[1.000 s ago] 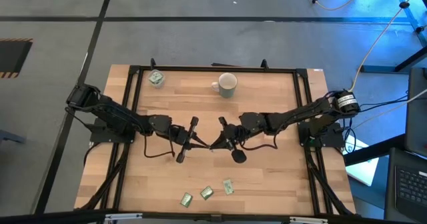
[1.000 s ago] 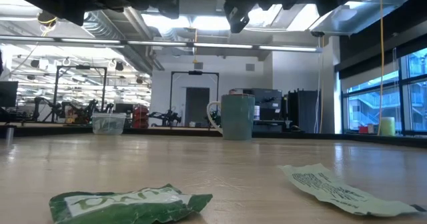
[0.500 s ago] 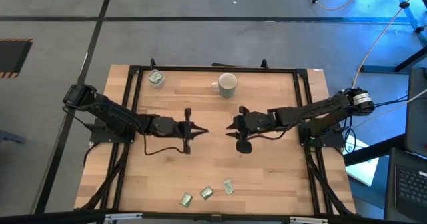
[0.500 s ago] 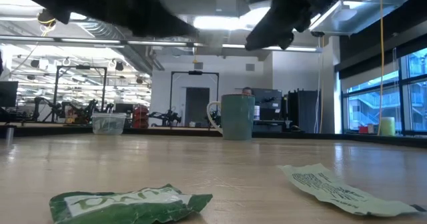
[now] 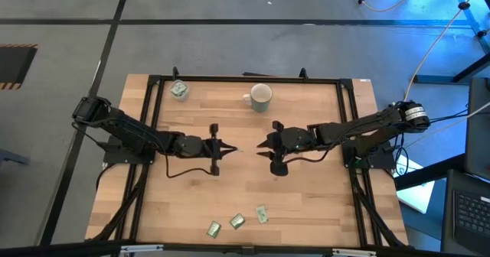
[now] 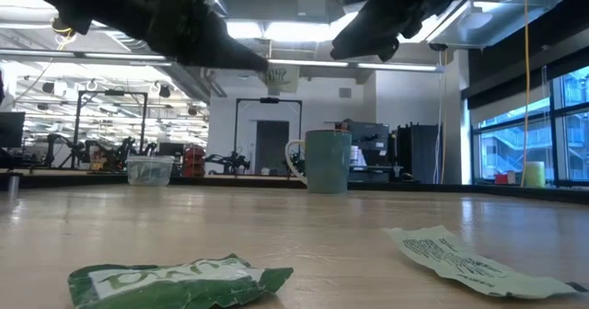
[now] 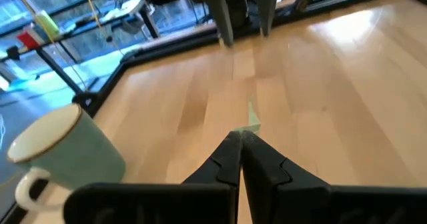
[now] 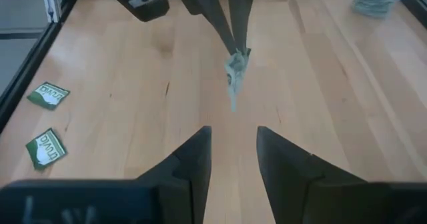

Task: Pick and place Stevia / Truvia into bins
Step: Put the stevia packet into the transparent bin

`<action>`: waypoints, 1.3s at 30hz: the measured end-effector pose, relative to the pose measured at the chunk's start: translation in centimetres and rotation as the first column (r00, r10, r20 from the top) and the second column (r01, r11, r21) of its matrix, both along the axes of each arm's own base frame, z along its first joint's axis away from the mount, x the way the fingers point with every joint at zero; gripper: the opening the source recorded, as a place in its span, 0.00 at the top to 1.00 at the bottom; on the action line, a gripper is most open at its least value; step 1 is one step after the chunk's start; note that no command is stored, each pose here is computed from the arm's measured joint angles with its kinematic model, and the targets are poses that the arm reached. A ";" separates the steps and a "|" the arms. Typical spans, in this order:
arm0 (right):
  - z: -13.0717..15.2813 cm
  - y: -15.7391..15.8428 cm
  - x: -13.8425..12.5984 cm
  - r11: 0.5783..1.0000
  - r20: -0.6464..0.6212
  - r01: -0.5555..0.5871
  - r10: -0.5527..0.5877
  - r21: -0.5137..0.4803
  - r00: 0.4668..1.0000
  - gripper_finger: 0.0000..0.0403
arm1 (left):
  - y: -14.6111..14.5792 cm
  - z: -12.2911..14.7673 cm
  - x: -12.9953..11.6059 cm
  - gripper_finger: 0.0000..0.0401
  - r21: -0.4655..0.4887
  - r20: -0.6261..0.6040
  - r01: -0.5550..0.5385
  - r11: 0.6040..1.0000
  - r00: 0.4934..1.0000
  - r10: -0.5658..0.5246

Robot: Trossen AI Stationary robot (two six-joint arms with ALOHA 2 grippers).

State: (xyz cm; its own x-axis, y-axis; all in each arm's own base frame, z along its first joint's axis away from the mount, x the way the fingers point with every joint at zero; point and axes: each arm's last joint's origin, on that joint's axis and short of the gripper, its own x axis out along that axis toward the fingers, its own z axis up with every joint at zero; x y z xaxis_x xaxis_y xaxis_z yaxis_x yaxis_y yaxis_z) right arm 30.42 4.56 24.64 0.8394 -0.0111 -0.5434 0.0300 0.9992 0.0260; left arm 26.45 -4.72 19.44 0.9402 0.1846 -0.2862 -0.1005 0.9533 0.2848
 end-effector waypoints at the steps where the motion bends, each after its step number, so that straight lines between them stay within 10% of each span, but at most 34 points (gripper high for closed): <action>1: 0.0 0.0 0.0 1.000 0.000 0.000 0.000 0.000 1.000 0.70 | 0.0 -0.1 0.0 0.99 -0.004 -0.010 -0.005 1.000 1.000 0.005; 9: 0.0 0.0 0.0 1.000 0.000 0.000 0.000 0.000 1.000 0.70 | 0.2 -0.4 -0.2 0.97 -0.050 -0.031 -0.054 0.997 0.998 0.052; 15: 0.0 0.0 0.0 1.000 -0.002 -0.001 0.001 -0.001 1.000 0.70 | 1.9 -0.5 -0.7 0.99 0.040 -0.089 -0.401 0.915 0.911 0.403; 31: 0.0 0.0 0.0 0.997 -0.005 -0.043 0.043 -0.065 0.999 0.70 | 13.4 1.2 -5.8 0.99 0.369 -0.364 -0.870 0.328 0.189 0.912; 39: -0.1 -0.1 0.0 0.996 -0.007 -0.045 0.045 -0.071 0.999 0.70 | 18.0 0.3 -7.8 0.99 0.458 -0.417 -0.866 0.200 -0.011 0.909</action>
State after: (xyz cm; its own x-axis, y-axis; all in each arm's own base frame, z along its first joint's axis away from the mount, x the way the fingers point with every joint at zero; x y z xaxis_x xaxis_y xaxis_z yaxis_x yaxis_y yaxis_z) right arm 30.40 4.51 24.55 0.8370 -0.0120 -0.5471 -0.0151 0.9989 -0.0450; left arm 18.61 13.25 19.74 -0.3127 0.7867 -0.5323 -0.6824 0.2037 0.7020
